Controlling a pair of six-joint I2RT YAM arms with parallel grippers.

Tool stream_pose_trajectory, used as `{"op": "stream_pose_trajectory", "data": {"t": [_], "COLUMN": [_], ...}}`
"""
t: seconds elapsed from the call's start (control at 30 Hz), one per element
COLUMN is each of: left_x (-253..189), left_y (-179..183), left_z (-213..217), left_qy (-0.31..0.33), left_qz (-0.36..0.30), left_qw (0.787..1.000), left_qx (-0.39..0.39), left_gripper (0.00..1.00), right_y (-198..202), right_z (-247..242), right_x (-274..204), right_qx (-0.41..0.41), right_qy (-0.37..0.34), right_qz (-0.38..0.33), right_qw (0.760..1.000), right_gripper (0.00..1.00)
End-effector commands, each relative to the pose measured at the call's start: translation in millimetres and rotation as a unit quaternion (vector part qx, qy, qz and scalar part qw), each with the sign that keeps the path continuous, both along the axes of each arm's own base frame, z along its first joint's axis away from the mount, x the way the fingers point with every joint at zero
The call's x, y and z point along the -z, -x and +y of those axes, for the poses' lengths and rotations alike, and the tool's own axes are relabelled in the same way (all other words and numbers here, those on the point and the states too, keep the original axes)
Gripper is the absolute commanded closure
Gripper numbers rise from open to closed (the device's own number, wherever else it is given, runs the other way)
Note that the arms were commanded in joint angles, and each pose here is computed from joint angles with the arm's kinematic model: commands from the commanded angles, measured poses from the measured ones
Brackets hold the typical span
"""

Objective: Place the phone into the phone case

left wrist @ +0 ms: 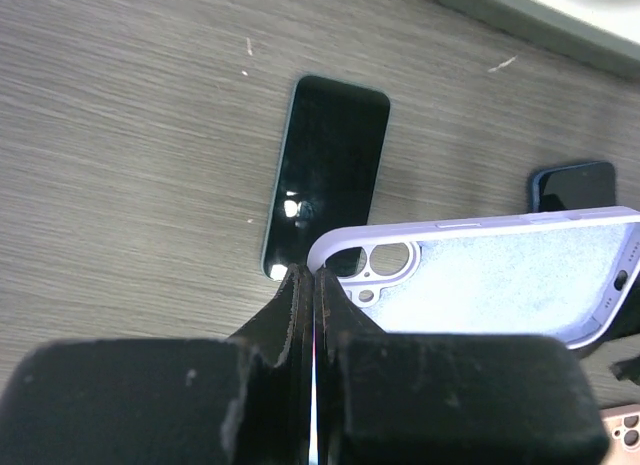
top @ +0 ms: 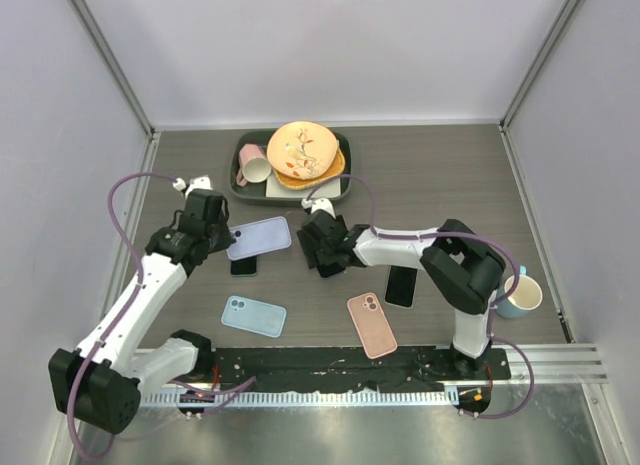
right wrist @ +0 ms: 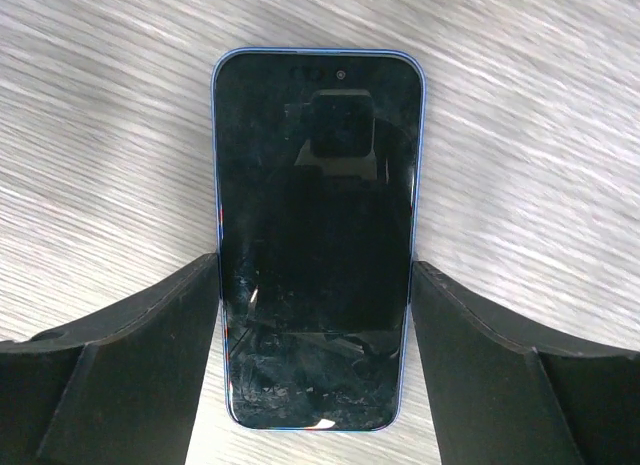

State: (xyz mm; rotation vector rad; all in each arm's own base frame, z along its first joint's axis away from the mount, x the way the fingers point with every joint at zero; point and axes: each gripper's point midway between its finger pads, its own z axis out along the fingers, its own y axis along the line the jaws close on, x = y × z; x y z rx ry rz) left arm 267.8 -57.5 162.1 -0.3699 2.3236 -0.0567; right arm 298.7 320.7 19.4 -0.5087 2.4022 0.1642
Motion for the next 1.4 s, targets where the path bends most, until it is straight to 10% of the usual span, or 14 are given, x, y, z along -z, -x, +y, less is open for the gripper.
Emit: {"op": "stream_pose_trajectory", "data": {"t": [0.0,0.67,0.83,0.93,1.37], "left_x": [18.3,105.1,105.2,97.2,64.0], "left_y": [-12.3,-56.1,-56.1,-53.9,-54.7], "left_z": [-20.7,-131.9,-132.6,-129.4,-142.8], "left_qy": [0.040,0.074,0.069,0.062,0.102], "left_qz": [0.012,0.124,0.125,0.112,0.056], "left_qw": [0.999,0.973,0.972,0.974,0.968], "left_qx": [0.019,0.181,0.188,0.189,0.223], "left_gripper": [1.00,1.00,0.43,0.31,0.28], "right_y": [19.2,-2.8,-3.9,-4.8,-5.6], "right_z": [-70.8,-132.3,-126.0,-124.9,-108.4], "right_x": [20.5,-30.7,-53.2,-69.3,-89.1], "right_qx": [0.049,0.127,0.109,0.104,0.075], "right_qy": [0.060,-0.039,-0.067,-0.084,-0.126], "right_qz": [0.042,0.035,0.013,-0.007,-0.015], "right_qw": [0.996,0.991,0.992,0.991,0.989], "right_gripper": [0.26,0.17,0.04,0.00,0.00]}}
